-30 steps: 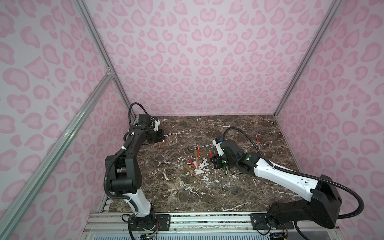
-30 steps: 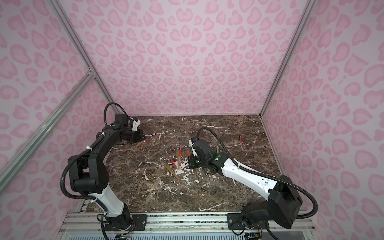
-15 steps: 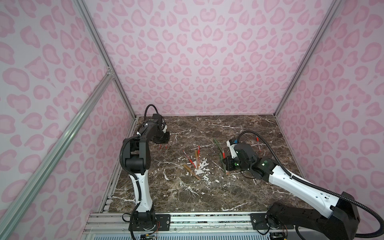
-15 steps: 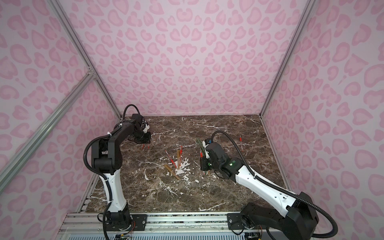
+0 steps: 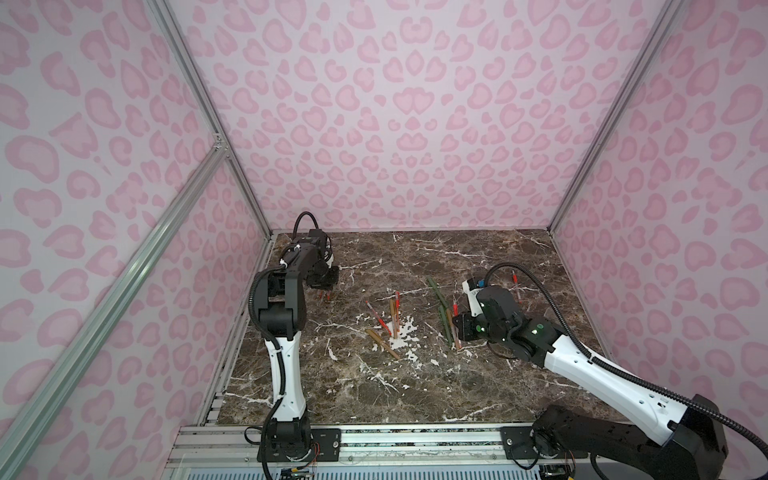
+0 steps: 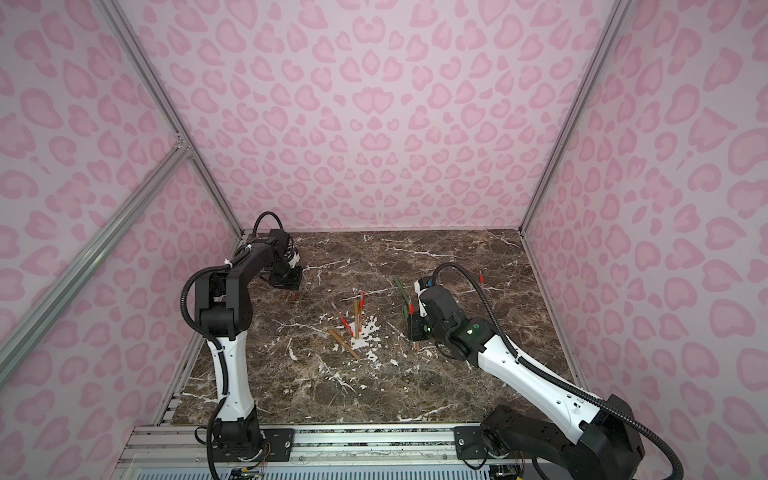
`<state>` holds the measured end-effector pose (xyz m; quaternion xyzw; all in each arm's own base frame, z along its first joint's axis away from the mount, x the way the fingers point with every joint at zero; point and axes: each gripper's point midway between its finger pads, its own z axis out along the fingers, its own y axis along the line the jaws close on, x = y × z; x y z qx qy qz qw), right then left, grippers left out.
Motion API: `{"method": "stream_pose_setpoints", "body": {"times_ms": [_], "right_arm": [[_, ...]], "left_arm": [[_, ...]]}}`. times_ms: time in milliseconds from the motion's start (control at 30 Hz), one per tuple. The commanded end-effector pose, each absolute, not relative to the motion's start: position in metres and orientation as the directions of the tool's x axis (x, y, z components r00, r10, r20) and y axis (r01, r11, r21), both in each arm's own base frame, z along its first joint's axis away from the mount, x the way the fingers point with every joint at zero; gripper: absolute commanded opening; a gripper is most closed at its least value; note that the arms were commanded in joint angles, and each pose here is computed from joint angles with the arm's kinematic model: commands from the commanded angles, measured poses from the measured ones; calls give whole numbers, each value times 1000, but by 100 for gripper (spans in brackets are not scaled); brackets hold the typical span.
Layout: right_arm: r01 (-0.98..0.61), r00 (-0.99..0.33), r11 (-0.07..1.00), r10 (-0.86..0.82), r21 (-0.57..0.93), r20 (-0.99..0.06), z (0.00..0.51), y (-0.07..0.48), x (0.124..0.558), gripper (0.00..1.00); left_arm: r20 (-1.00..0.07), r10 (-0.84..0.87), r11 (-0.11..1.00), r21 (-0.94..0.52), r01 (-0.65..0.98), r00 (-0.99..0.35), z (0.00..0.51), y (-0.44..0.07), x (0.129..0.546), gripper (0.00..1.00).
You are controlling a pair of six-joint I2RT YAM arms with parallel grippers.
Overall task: Open the pen caps
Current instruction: 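Set the red cap down beside the first cap while the right holds the pen, then lower the uncapped pen beside the first pen and open the right gripper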
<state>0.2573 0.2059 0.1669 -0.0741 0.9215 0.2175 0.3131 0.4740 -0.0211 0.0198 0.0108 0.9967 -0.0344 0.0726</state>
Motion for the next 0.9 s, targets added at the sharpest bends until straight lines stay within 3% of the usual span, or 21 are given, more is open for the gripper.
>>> {"method": "stream_pose_setpoints", "body": {"times_ms": [0, 400, 867], "right_arm": [[-262, -796, 898, 6, 353, -606, 167, 202, 258, 0], [-240, -777, 914, 20, 326, -629, 170, 181, 262, 0], [-133, -811, 961, 34, 241, -584, 168, 115, 300, 0]], "left_arm": [[-118, 26, 998, -50, 32, -993, 18, -20, 468, 19], [-226, 23, 991, -125, 52, -974, 75, -41, 464, 35], [-509, 53, 967, -189, 172, -859, 174, -71, 396, 73]]}}
